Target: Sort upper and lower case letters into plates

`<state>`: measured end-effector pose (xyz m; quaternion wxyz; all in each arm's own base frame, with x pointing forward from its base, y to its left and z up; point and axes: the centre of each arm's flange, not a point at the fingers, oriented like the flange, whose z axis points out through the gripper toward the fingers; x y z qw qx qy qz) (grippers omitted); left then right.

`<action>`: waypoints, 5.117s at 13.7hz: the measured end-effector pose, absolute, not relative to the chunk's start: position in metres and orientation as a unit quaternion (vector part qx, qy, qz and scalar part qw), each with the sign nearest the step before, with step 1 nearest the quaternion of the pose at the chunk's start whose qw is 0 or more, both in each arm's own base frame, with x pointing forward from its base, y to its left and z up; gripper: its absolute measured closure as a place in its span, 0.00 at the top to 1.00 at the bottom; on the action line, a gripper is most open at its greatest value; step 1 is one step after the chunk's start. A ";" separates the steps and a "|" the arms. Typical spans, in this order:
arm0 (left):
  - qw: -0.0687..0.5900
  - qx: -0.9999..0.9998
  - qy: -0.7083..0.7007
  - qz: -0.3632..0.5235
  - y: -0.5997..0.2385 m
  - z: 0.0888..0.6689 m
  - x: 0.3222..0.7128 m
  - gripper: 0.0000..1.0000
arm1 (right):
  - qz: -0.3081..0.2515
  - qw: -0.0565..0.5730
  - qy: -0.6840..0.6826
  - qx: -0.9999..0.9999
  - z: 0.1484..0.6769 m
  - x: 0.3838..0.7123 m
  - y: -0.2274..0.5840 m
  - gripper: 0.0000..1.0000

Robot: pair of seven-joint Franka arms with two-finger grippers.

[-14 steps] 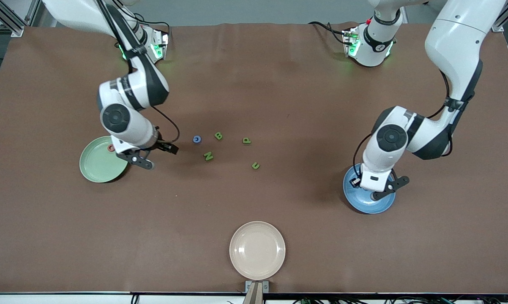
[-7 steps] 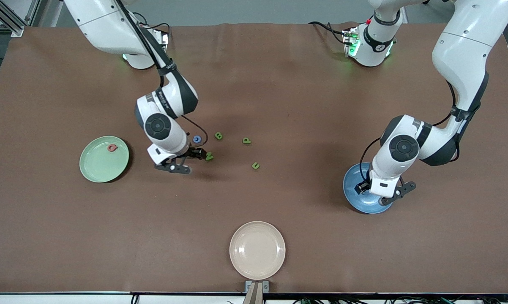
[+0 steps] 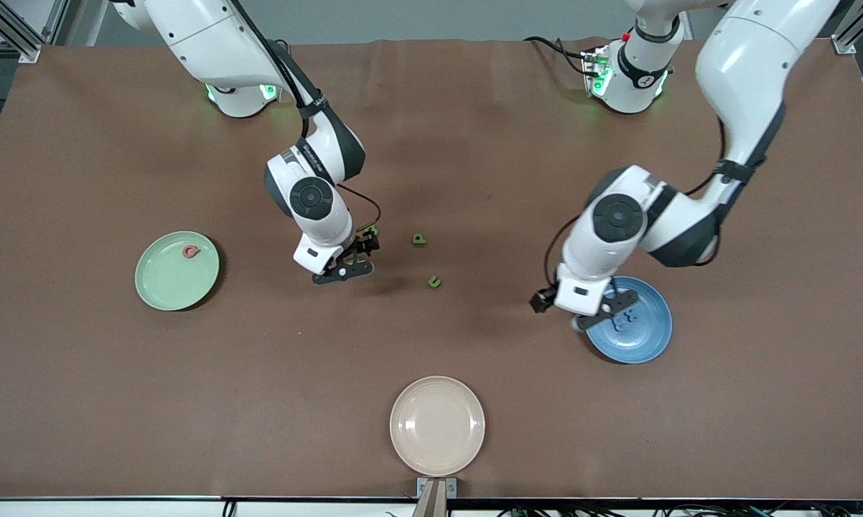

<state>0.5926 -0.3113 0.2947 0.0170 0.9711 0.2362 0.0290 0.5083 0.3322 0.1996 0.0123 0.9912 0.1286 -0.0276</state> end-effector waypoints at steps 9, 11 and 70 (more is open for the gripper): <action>0.020 0.943 0.333 0.004 -0.478 0.234 0.520 0.94 | -0.017 0.020 0.144 0.989 0.175 0.512 0.330 0.81; 0.002 0.936 0.352 0.023 -0.498 0.211 0.510 0.93 | -0.017 0.020 0.145 0.989 0.175 0.512 0.330 0.76; 0.003 0.942 0.335 -0.008 -0.403 0.269 0.521 0.99 | -0.066 0.038 0.046 0.996 0.274 0.501 0.159 1.00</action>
